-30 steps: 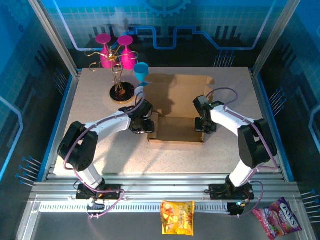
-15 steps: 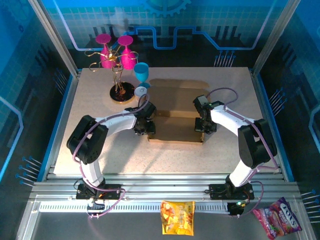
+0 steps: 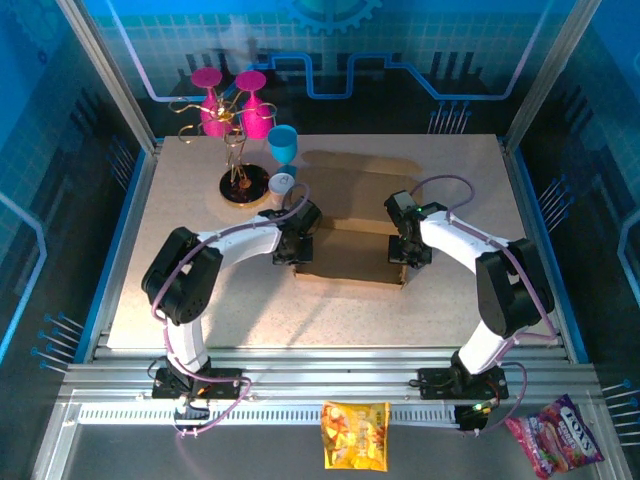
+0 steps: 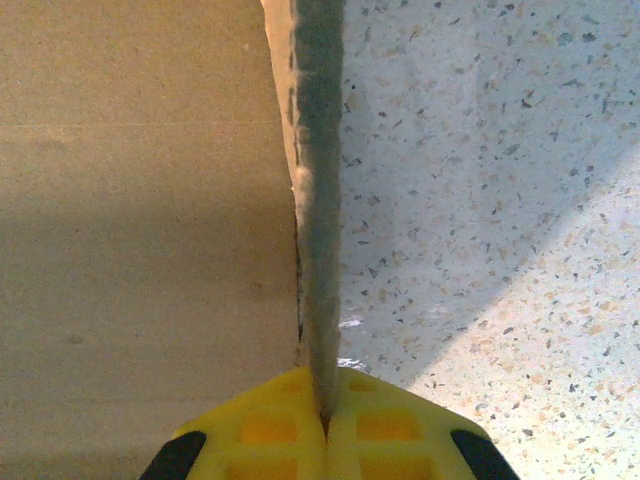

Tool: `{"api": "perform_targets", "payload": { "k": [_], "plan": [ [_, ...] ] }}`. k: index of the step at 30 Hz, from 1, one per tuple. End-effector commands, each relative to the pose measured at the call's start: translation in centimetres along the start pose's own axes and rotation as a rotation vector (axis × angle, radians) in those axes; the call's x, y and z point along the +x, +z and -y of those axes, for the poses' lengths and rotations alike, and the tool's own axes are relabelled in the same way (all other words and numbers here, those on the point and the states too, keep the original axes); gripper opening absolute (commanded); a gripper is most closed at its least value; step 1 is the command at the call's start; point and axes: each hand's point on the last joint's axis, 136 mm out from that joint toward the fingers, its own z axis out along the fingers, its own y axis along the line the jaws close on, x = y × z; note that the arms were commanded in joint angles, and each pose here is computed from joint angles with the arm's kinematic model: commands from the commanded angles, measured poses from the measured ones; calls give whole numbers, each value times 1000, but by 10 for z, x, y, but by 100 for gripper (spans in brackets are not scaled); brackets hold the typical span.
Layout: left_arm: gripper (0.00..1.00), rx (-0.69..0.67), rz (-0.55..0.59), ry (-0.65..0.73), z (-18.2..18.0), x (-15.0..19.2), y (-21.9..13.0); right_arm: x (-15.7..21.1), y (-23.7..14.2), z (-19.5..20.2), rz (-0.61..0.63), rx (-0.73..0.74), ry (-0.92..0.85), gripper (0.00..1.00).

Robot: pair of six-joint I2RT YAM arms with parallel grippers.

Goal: Fold the paper box

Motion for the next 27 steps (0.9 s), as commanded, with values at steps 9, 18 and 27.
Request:
{"api": "perform_targets", "payload": {
  "k": [9, 18, 27],
  "plan": [
    [31, -68, 1, 54, 2, -6, -2, -12, -19, -9, 60, -11, -25, 0],
    [52, 32, 12, 11, 15, -32, -13, -12, -16, -9, 53, -4, -34, 0],
    [45, -10, -57, 57, 7, -26, 5, -13, -15, -10, 51, -6, -35, 0]
  ]
}}
